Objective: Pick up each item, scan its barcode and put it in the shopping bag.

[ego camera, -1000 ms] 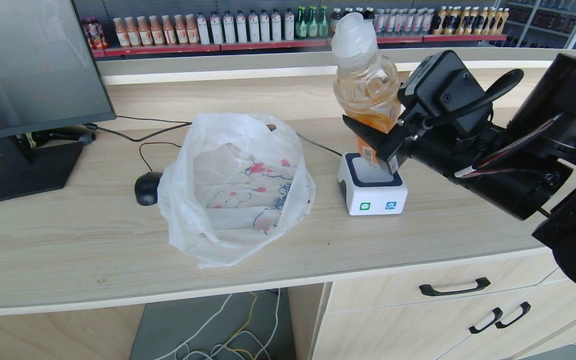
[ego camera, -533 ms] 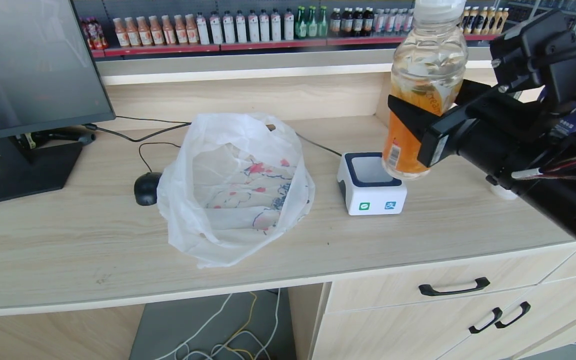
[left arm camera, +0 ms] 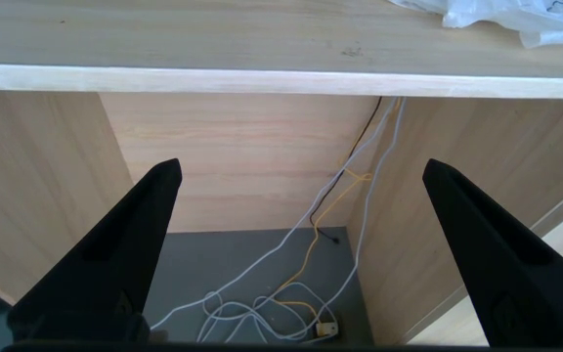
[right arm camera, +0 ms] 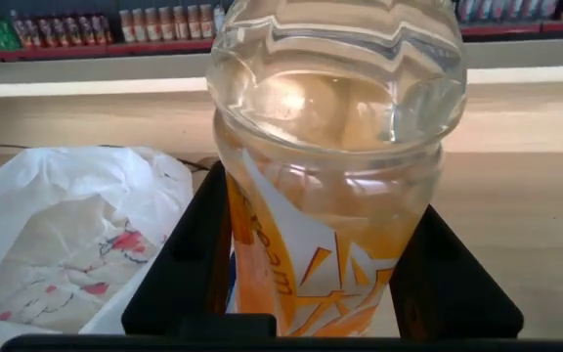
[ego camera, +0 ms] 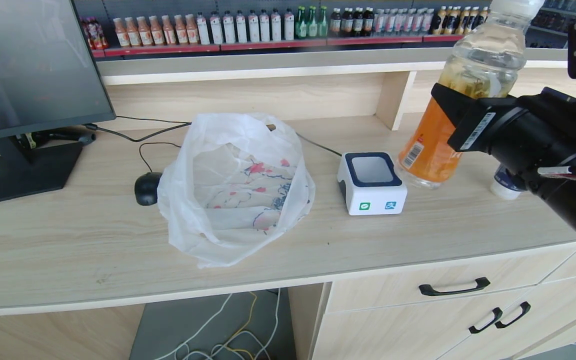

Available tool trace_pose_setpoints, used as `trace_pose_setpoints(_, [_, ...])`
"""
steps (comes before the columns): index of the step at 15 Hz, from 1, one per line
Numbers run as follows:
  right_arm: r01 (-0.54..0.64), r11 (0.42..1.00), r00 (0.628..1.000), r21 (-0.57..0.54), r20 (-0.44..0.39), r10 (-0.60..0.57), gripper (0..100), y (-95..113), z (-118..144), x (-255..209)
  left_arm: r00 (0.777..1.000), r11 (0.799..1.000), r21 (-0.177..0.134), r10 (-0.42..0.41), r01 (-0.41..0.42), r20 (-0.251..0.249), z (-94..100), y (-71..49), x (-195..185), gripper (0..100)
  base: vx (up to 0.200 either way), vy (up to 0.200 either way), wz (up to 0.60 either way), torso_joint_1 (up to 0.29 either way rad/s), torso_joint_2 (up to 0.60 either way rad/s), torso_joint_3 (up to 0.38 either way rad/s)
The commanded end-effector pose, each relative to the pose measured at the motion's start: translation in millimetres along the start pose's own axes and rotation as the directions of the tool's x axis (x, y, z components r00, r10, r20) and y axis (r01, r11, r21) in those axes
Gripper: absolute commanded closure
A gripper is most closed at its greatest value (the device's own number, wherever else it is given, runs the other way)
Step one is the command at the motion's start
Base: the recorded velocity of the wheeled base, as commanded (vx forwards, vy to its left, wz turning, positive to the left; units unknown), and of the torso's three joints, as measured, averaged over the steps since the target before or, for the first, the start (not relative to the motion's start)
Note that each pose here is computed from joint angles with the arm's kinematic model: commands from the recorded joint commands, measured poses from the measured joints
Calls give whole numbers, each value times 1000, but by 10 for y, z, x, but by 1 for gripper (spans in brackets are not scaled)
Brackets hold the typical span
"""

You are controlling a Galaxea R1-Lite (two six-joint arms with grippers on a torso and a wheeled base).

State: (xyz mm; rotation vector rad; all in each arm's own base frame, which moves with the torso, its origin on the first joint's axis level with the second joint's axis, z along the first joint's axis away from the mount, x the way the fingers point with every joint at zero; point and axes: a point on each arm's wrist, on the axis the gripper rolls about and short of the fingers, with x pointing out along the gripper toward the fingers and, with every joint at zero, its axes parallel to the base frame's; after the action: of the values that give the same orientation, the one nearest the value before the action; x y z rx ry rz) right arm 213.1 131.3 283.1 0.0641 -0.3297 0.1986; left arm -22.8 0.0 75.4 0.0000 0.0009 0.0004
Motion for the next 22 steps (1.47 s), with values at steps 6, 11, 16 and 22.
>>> trace_pose_setpoints(6, [37,998,999,51,-16,-37,100,-22,-31,-33,1000,1000,-3,0,0,1,1,0,0,0,0,0,0,0,0,0])
trace_pose_setpoints(11, [37,999,999,40,-17,-37,100,-24,-36,-40,1000,1000,-2,0,0,-1,-1,0,0,0,0,0,0,0,0,0])
trace_pose_setpoints(16, [36,999,999,6,-26,-36,100,-15,-66,-25,1000,1000,-2,1,-1,-1,-1,0,0,0,0,120,0,1,2,0])
trace_pose_setpoints(22, [31,1000,999,-5,-44,-31,100,-8,-118,-31,1000,1000,-5,1,-1,-1,-1,0,0,0,0,200,0,3,3,2])
